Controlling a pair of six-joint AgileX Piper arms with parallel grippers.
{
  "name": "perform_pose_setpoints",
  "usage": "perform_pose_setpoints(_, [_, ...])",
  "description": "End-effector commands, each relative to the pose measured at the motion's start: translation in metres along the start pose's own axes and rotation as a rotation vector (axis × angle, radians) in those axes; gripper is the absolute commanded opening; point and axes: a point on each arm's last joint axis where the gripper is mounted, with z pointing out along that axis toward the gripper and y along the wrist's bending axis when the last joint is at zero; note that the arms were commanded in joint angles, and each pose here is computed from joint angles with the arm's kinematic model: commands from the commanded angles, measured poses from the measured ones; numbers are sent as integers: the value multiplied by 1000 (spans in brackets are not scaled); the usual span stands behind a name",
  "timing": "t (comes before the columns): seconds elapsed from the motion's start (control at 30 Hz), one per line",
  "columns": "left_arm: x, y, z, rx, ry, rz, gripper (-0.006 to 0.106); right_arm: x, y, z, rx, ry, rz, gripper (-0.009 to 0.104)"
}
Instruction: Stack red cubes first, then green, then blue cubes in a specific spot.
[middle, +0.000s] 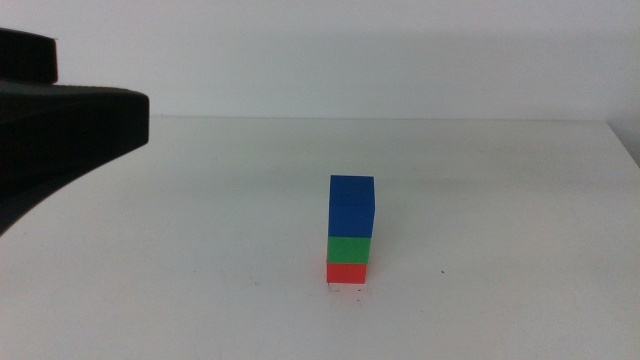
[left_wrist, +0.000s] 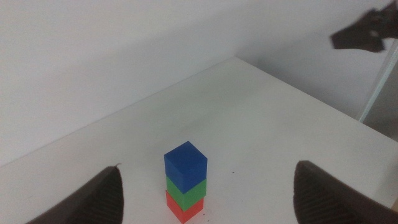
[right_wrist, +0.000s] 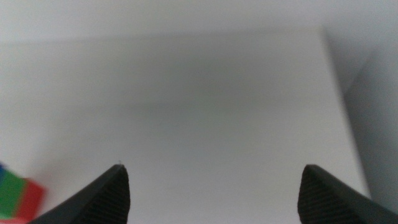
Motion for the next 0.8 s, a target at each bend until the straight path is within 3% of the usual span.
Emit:
perform_pose_setpoints(0.0, [-1,0,-1,-4,-14,0,94,20,-13,2,0,-61,-46,87])
perform_pose_setpoints(0.17, [-1,0,-1,-4,-14,0,94,38,-11,3,-68,-140,-36,87])
perform_pose_setpoints(0.7, [-1,0,-1,-4,-14,0,94,37,-11,3,-70,-149,-29,87])
perform_pose_setpoints(0.77, [3,4,-3,-46,-24,28,94,37,-11,3,-70,-149,-29,87])
